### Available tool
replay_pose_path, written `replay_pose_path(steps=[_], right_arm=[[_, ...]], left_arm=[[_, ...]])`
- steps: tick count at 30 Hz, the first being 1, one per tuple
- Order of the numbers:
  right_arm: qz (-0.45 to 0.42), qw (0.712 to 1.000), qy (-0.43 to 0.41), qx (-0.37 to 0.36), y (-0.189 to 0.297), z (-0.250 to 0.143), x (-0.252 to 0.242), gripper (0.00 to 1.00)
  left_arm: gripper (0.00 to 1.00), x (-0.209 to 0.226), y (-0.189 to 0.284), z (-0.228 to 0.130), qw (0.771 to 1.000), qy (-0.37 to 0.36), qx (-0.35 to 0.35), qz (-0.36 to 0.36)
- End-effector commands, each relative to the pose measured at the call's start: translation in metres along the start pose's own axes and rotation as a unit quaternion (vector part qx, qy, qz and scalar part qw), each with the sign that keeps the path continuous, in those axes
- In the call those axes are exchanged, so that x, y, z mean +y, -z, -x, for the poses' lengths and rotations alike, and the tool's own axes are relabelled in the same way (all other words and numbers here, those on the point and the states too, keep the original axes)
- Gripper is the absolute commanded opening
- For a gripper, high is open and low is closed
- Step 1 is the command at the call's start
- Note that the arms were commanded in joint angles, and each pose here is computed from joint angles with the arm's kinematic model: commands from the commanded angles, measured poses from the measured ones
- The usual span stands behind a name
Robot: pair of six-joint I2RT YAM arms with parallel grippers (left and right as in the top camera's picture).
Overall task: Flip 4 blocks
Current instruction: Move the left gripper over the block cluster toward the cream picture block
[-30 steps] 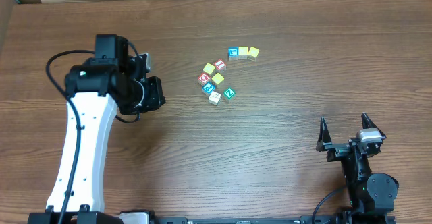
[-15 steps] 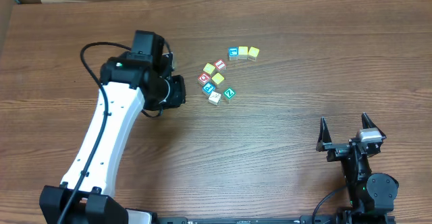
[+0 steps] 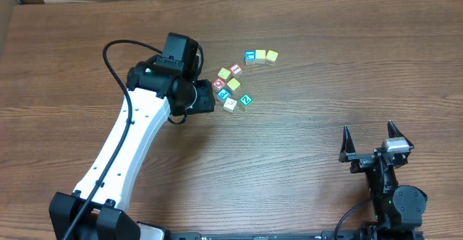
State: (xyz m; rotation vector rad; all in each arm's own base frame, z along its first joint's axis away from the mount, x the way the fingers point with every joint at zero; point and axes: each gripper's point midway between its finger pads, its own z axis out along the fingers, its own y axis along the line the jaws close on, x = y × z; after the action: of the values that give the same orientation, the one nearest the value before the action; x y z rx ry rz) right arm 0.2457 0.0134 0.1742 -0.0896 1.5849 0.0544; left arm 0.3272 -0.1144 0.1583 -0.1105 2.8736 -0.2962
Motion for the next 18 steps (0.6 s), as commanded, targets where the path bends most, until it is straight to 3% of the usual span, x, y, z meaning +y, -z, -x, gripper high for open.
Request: replay_pose_path(steps=[1,10,18], right_arm=[[0.006,1.0,0.002,-0.001,0.0,-0.002,0.003,1.0],[0.006,1.0,0.002,-0.001,0.0,-0.002,0.002,1.0],[0.006,1.0,0.002,-0.001,0.0,-0.002,0.003,1.0]], left_arm=[[0.56,-0.002,-0.006,0.0,1.0,0.005,-0.001,0.007],[0.61,-0.009,-0.007,-0.001,1.0,0.007,-0.004,0.003],[0.58,-0.021,-0.008,0.006,1.0,-0.006,-0.022,-0.009]])
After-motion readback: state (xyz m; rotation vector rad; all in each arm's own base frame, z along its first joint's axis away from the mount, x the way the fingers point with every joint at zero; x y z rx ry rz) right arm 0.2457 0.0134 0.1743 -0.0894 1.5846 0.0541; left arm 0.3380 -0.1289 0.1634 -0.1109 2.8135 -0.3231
